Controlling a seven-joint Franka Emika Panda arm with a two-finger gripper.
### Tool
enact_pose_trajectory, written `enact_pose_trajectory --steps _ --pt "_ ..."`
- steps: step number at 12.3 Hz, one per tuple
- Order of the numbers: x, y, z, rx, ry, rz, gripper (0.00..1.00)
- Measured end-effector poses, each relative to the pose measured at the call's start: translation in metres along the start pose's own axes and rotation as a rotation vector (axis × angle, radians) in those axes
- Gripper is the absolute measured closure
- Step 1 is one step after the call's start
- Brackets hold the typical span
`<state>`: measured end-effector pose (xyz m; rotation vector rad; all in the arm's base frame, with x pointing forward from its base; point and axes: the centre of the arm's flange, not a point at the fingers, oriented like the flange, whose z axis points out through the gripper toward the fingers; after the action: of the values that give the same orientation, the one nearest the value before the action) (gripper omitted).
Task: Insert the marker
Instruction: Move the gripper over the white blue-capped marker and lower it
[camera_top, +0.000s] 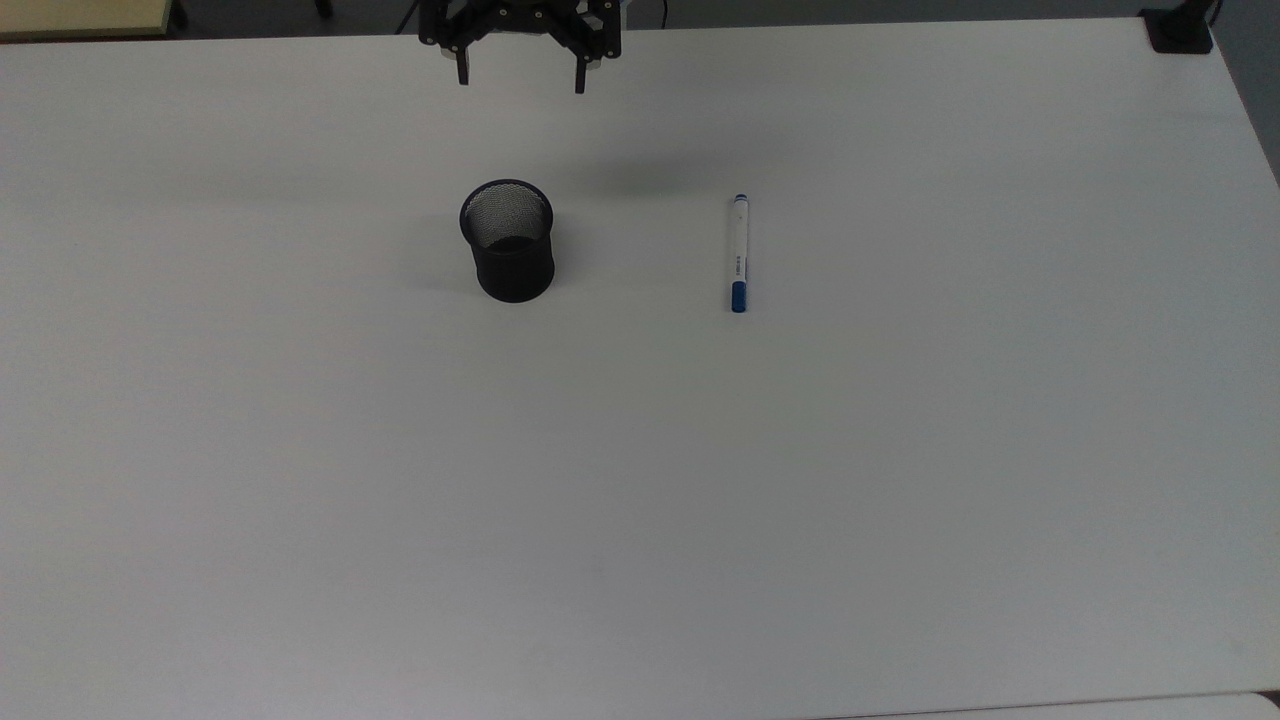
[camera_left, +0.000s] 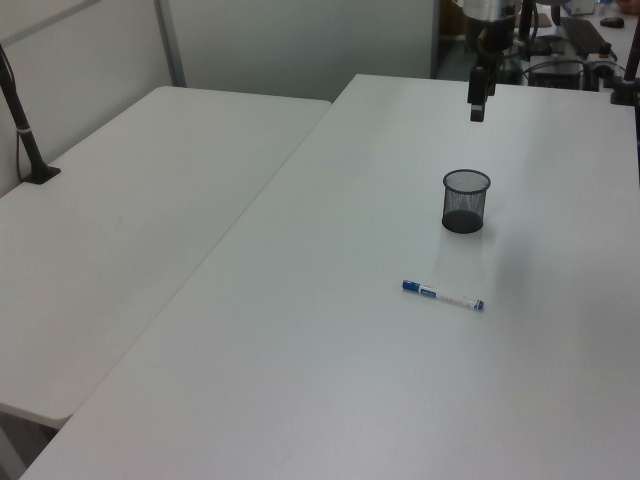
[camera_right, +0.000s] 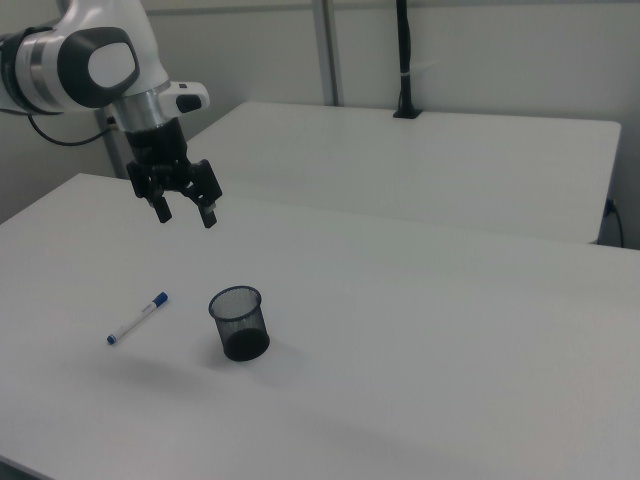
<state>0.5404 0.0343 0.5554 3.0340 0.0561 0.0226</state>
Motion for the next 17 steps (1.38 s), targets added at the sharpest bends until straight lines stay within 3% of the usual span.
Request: enact_pose_trajectory --steps 7,11,17 --pt "0.019 0.003 -0.006 0.063 0.017 0.028 0.0" --pt "0.026 -0.003 0.009 0.069 -0.008 0.024 0.0" --pt "0.033 -0.095 0.07 0.059 -0.127 -0.033 0.0"
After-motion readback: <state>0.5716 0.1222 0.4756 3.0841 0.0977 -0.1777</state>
